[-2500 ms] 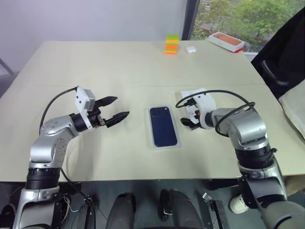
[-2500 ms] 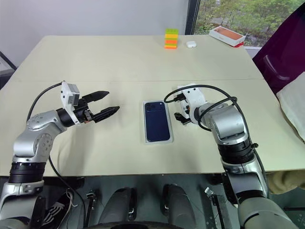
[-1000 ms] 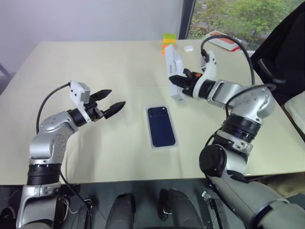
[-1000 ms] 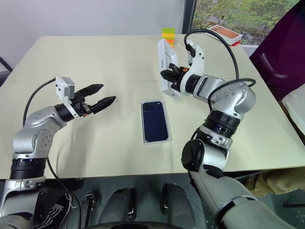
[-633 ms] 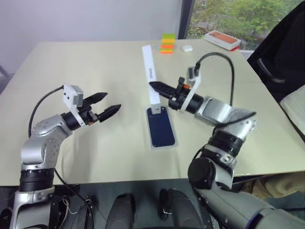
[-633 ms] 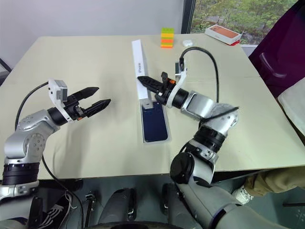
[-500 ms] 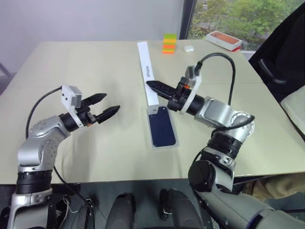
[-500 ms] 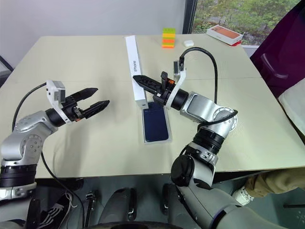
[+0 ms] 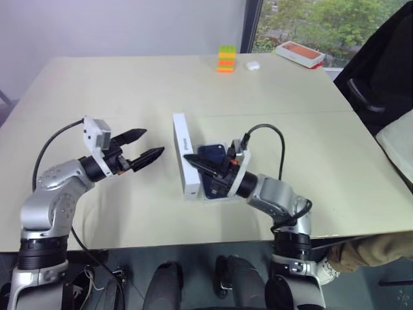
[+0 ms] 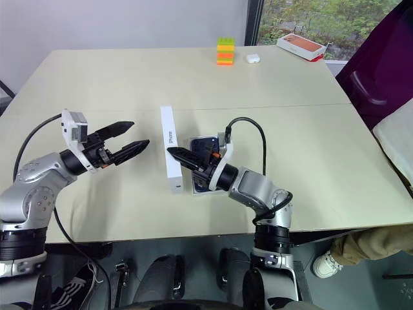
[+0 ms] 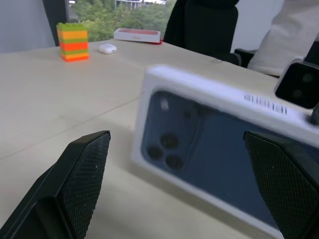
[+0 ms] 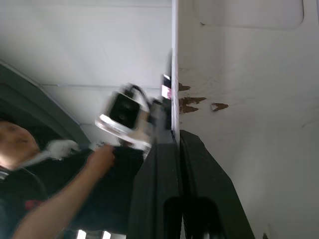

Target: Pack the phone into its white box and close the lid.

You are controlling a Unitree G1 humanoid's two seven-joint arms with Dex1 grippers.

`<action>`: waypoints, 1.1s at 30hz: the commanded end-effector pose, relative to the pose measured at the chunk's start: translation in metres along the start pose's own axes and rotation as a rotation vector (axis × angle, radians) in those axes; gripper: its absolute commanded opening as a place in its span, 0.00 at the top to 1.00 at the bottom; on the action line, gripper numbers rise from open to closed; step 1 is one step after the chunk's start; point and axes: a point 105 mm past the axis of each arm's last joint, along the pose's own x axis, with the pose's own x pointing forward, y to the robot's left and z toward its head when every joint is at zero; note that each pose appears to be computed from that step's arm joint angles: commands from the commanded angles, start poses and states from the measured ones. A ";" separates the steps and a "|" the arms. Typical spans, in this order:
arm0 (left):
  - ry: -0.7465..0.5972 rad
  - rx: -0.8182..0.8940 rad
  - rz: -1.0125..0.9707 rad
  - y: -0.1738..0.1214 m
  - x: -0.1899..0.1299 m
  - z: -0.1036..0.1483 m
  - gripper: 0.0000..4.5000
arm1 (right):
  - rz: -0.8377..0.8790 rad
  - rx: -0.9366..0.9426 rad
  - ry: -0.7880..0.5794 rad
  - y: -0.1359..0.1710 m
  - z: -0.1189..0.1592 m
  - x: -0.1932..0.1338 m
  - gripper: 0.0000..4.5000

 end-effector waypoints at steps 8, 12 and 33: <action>0.015 -0.048 -0.050 -0.023 0.009 -0.021 0.18 | -0.046 0.033 -0.034 -0.010 -0.001 -0.008 1.00; 0.005 -0.079 -0.058 -0.028 0.017 -0.027 0.62 | -0.064 0.029 -0.032 -0.015 0.000 -0.013 1.00; -0.002 -0.081 -0.061 -0.046 0.054 -0.050 1.00 | -0.120 -0.189 -0.002 -0.008 0.018 -0.032 0.28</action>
